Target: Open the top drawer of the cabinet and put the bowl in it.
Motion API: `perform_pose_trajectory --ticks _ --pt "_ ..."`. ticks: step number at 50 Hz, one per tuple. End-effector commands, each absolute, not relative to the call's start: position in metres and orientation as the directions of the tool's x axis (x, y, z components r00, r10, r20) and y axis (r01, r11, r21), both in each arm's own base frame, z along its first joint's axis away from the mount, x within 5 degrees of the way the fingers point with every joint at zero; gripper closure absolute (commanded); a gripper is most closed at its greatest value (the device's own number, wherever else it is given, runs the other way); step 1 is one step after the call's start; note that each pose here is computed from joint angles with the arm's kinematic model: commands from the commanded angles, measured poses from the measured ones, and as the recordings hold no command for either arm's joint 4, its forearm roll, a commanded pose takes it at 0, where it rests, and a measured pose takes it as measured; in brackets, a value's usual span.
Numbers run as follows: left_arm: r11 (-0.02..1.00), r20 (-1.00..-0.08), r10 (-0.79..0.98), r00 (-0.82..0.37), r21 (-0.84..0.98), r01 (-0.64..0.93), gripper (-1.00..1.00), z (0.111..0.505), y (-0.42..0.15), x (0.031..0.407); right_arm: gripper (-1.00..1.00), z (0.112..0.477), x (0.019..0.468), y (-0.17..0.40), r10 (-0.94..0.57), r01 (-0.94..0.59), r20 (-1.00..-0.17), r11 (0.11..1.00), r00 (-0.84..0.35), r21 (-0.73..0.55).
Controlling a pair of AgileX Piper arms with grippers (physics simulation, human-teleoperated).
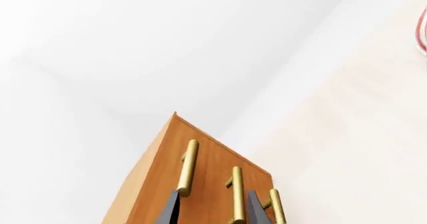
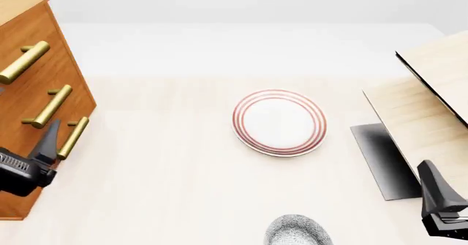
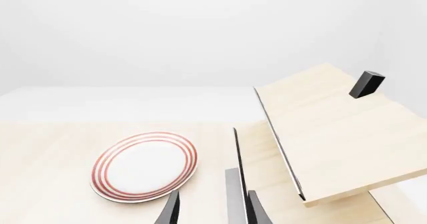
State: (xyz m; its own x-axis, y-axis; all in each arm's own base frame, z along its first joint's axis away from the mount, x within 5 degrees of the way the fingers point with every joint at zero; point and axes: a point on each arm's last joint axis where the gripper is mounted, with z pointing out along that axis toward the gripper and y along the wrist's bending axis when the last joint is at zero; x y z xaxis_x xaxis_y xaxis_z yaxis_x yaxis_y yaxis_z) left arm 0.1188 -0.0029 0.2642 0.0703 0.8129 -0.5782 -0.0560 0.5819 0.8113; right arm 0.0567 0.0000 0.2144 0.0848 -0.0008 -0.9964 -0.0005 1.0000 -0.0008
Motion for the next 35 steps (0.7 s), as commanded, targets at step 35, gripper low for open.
perform_pose_trajectory --ticks 35 --pt "0.212 -0.212 0.977 -0.002 0.975 -0.062 -1.00 0.265 0.003 0.192 -1.00 0.214 0.057 0.000 -0.001 -0.001 -0.996 1.000 0.085 -0.001"
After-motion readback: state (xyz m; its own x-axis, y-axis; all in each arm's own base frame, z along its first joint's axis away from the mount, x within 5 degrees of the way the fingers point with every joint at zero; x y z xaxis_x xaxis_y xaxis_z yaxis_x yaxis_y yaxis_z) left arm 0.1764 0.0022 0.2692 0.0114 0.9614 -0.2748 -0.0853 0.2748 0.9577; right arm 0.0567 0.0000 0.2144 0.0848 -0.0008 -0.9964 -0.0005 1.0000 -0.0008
